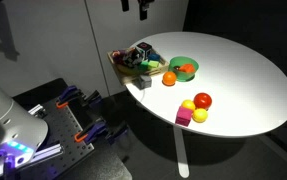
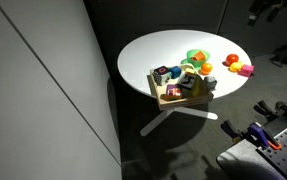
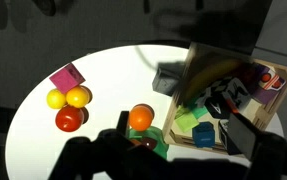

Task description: Put the orange object inside the bowl

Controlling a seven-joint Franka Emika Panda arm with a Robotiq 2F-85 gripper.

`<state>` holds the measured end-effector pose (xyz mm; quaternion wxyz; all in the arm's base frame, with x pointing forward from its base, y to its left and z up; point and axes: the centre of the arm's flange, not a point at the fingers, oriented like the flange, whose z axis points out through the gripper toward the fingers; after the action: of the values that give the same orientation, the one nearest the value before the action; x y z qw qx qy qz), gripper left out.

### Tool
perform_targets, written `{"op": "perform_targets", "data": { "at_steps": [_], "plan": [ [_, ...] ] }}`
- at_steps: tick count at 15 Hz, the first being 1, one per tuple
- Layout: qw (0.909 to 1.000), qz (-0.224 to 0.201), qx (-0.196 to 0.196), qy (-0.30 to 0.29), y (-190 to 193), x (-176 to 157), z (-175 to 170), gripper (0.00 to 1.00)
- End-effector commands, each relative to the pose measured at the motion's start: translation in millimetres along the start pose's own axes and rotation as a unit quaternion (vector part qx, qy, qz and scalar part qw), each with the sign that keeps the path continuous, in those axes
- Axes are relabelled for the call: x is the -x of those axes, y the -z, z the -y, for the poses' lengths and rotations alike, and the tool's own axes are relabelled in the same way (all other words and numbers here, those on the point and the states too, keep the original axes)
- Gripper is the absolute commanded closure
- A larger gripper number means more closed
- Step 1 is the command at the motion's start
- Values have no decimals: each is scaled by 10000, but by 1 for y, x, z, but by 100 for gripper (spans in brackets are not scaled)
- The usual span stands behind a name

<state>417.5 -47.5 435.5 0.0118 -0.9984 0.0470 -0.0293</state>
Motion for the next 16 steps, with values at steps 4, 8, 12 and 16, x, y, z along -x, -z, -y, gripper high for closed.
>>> {"op": "perform_targets", "data": {
  "at_steps": [4,8,12,16],
  "plan": [
    [10000,-9,0,0,1,0,0,0],
    [10000,-9,0,0,1,0,0,0],
    [9999,0,36,-134,1,-14,-2,0],
    [9994,54,50,-344,-2,-33,-7,0]
  ]
}}
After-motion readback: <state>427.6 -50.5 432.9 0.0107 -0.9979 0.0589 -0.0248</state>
